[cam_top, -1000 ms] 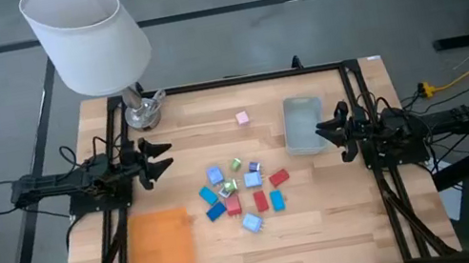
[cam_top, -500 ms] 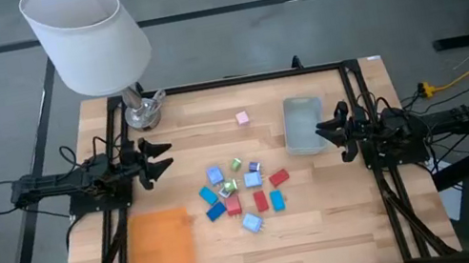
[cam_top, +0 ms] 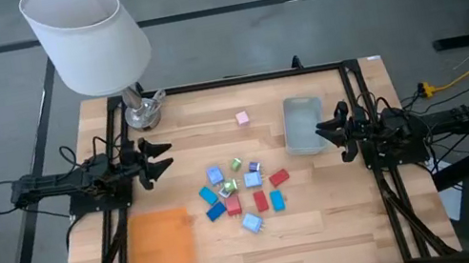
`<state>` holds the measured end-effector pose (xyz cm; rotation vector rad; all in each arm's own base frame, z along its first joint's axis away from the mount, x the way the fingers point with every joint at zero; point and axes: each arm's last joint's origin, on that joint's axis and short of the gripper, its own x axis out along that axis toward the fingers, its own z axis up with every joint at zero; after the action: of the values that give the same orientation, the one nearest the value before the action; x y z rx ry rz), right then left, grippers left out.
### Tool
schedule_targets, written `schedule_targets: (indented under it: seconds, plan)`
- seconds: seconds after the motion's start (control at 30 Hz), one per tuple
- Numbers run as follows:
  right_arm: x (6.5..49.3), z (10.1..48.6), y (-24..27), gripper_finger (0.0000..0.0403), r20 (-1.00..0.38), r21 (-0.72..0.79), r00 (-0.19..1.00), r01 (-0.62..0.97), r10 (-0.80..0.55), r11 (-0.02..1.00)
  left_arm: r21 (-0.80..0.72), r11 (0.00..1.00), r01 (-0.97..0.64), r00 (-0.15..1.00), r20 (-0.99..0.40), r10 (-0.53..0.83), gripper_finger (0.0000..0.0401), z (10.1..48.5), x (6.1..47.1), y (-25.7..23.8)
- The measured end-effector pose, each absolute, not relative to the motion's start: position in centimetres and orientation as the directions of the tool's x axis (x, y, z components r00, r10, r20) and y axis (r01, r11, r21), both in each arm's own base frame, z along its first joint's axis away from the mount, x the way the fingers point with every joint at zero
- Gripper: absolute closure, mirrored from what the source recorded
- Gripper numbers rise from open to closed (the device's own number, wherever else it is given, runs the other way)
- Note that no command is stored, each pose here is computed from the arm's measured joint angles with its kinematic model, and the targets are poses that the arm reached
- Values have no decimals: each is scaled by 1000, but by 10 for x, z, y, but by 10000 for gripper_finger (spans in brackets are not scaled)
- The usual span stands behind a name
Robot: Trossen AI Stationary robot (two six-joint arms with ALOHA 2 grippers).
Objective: Pick & Place Office items
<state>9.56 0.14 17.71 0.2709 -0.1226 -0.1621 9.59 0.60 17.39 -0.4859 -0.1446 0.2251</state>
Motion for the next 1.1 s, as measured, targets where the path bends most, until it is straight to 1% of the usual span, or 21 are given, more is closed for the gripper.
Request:
schedule_targets:
  seconds: [0.23, 0.37, 0.47, 0.53, 0.63, 0.73, 0.8, 0.93, 1.0, 1.1]
  plan:
    - [95, 178, 1, 302, 112, 273, 977, 144, -180, 951, -477, 860, -179, 965, 84, 248, 95, 174, 96, 6]
    - [95, 181, -1, 302, 136, 320, 961, 187, -240, 929, -477, 860, -179, 965, 84, 248, 95, 174, 96, 6]
    - [94, 181, -2, 302, 134, 382, 948, 220, -289, 897, -477, 860, -179, 965, 84, 248, 95, 174, 96, 6]
    - [94, 182, -4, 302, 136, 420, 928, 263, -347, 869, -477, 860, -179, 965, 84, 248, 95, 174, 96, 6]
    - [93, 182, -7, 302, 133, 499, 886, 327, -444, 803, -477, 860, -179, 965, 84, 248, 95, 174, 96, 6]
    - [91, 183, -9, 302, 141, 570, 846, 355, -514, 741, -477, 860, -179, 965, 84, 247, 95, 174, 96, 6]
    - [90, 186, -9, 302, 160, 639, 827, 329, -538, 695, -477, 860, -180, 965, 84, 248, 95, 174, 96, 6]
    - [89, 191, -9, 302, 206, 745, 817, 226, -538, 628, -479, 855, -200, 959, 84, 271, 95, 174, 96, 7]
    - [89, 194, -9, 302, 240, 779, 825, 151, -511, 609, -483, 846, -224, 949, 89, 302, 95, 175, 95, 8]
    - [86, 201, -9, 302, 303, 842, 810, 19, -502, 539, -502, 828, -248, 933, 108, 344, 95, 177, 95, 9]
